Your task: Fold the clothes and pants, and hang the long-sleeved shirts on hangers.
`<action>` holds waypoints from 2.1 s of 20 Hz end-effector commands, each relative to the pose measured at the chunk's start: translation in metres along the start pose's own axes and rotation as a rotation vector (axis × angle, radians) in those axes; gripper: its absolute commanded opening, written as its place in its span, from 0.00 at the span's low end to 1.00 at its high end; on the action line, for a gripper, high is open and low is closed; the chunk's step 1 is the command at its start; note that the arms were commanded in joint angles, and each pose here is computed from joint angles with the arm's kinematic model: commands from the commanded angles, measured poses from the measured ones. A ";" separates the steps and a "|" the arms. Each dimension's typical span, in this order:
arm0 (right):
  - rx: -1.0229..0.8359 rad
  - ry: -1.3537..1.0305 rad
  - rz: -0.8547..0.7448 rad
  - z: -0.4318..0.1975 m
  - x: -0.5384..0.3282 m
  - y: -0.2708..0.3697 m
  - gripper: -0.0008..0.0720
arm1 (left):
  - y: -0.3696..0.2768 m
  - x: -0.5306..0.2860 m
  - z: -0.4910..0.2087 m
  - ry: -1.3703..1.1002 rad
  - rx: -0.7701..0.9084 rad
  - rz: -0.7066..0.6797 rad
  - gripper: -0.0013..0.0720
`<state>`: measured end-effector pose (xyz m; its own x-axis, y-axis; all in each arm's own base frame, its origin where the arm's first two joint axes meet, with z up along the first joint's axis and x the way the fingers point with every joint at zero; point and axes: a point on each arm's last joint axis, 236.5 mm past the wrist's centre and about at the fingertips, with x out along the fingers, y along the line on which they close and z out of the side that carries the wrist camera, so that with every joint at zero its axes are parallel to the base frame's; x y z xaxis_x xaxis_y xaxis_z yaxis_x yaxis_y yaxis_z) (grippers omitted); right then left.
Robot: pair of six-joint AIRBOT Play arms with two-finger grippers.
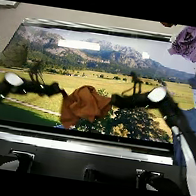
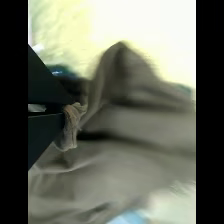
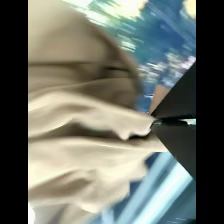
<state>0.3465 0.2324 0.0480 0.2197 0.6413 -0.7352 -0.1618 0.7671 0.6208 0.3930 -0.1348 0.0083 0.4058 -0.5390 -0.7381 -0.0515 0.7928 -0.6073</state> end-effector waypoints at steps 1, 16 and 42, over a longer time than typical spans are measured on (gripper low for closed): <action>-0.116 -0.294 -0.104 0.092 -0.096 0.027 0.05 | -0.017 -0.114 0.097 -0.237 0.159 0.162 0.04; -0.434 -1.178 -0.290 0.080 -0.474 0.170 0.05 | -0.140 -0.540 0.079 -1.201 0.306 0.486 0.04; 0.271 -0.061 -0.445 0.174 -0.012 -0.157 0.05 | 0.094 0.045 0.124 0.164 -0.070 0.362 0.05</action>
<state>0.5383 0.0998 0.0243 0.3072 0.2439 -0.9198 0.2048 0.9270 0.3142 0.5246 -0.0410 -0.0255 0.2500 -0.2543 -0.9343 -0.2248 0.9233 -0.3115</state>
